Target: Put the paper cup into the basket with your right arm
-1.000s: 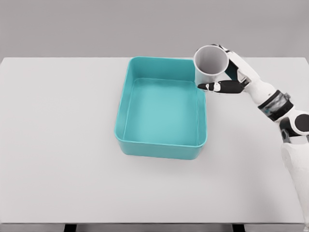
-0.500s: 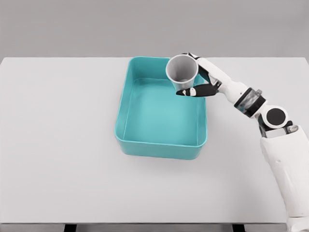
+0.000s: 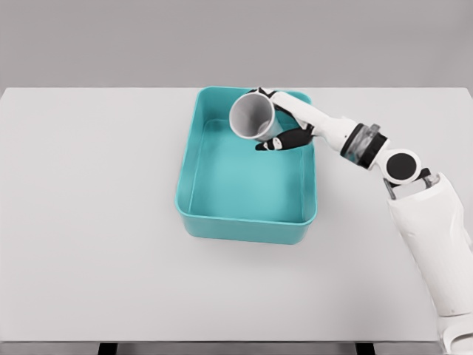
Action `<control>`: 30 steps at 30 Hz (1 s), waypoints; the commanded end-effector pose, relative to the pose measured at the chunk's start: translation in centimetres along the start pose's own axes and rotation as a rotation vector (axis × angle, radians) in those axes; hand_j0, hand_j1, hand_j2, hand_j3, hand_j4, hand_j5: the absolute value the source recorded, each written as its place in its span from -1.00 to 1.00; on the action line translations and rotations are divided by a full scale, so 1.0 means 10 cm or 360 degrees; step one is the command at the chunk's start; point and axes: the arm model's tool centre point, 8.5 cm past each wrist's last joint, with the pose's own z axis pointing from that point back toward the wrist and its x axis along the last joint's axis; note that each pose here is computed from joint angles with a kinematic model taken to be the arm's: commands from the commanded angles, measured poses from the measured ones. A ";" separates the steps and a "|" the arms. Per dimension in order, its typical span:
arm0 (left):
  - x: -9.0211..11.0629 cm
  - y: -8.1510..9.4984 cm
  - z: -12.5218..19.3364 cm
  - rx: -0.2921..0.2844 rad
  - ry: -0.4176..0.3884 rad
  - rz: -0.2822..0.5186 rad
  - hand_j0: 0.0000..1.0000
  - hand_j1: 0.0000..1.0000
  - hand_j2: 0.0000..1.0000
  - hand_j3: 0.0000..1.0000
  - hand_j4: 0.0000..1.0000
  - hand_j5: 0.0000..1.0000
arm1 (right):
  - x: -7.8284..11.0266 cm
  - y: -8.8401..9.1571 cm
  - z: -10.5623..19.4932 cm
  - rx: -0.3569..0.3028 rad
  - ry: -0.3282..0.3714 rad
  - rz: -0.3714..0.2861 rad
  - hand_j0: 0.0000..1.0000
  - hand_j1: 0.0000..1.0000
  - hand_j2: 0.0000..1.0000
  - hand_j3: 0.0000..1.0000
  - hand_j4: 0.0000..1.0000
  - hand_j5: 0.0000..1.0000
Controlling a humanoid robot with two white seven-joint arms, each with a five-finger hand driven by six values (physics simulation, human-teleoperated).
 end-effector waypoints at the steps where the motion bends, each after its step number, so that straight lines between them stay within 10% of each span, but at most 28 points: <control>1: 0.00 0.00 0.00 0.0000 0.0000 -0.0001 1.00 1.00 1.00 1.00 1.00 1.00 | -0.01 0.10 -0.03 0.0084 0.0036 0.0103 0.07 0.07 0.07 0.07 0.07 0.07; 11: 0.00 0.00 0.00 0.0000 0.0000 0.0002 1.00 1.00 1.00 1.00 1.00 1.00 | 0.06 0.07 -0.09 0.0272 0.0062 0.0493 0.07 0.07 0.07 0.07 0.07 0.07; 30: 0.00 0.00 0.00 0.0000 0.0000 -0.0001 1.00 1.00 1.00 1.00 1.00 1.00 | 0.17 0.31 -0.33 0.0653 0.0084 0.0893 0.08 0.08 0.08 0.08 0.08 0.08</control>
